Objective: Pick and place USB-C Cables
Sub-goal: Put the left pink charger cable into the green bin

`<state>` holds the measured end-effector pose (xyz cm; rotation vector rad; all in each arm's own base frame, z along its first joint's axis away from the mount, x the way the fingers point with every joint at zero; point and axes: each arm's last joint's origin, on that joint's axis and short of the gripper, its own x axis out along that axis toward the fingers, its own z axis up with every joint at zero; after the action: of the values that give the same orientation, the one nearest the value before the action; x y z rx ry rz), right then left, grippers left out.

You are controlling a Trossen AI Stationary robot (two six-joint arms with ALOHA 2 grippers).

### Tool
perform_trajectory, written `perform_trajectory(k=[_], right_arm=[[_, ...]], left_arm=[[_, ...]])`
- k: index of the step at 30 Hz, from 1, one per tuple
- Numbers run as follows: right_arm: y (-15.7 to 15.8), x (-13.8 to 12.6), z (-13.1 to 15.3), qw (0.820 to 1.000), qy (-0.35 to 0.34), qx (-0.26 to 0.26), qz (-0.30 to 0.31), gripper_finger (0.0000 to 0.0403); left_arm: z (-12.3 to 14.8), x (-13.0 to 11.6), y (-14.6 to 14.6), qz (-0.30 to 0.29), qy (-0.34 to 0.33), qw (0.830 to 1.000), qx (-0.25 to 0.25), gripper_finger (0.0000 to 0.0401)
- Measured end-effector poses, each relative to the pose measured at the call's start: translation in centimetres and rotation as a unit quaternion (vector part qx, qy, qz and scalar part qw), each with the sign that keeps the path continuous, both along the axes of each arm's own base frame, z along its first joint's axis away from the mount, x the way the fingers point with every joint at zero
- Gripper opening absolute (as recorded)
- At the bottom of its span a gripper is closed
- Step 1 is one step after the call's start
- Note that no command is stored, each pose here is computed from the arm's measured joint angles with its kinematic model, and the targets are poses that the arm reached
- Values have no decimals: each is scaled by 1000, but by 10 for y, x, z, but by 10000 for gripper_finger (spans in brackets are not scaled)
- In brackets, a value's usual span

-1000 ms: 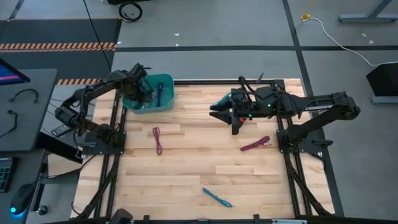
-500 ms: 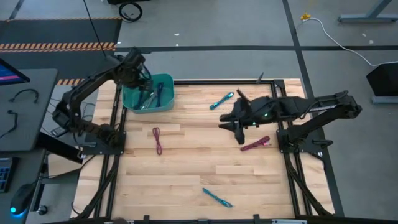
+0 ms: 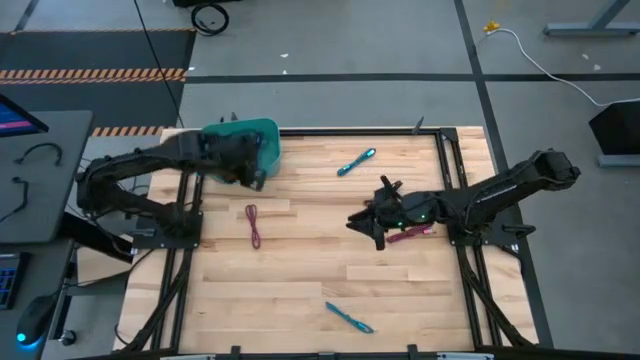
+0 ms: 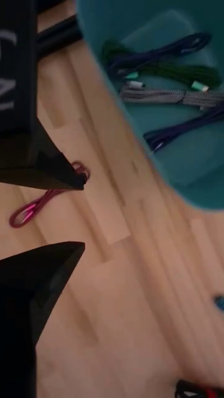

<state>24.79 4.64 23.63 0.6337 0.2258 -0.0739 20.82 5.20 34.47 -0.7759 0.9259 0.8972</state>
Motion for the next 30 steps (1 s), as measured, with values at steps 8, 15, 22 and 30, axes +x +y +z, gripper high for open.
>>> perform_trajectory(k=[8, 15, 22, 30], right_arm=[[-4, -12, -19, 993, -66, 79, 56, 132], [-14, -11, -19, 994, -69, 75, 37, 132], [-22, -10, -19, 994, -68, 76, 32, 132], [-28, -9, -10, 990, -78, 98, 68, 130]], left_arm=[[-21, 6, -61, 58, 5, 998, 33, 142], [-108, 1, -99, 167, -39, 985, -34, 144], [-179, -12, -91, 204, -69, 976, -43, 164], [-210, -24, -70, 236, -61, 969, -46, 197]])
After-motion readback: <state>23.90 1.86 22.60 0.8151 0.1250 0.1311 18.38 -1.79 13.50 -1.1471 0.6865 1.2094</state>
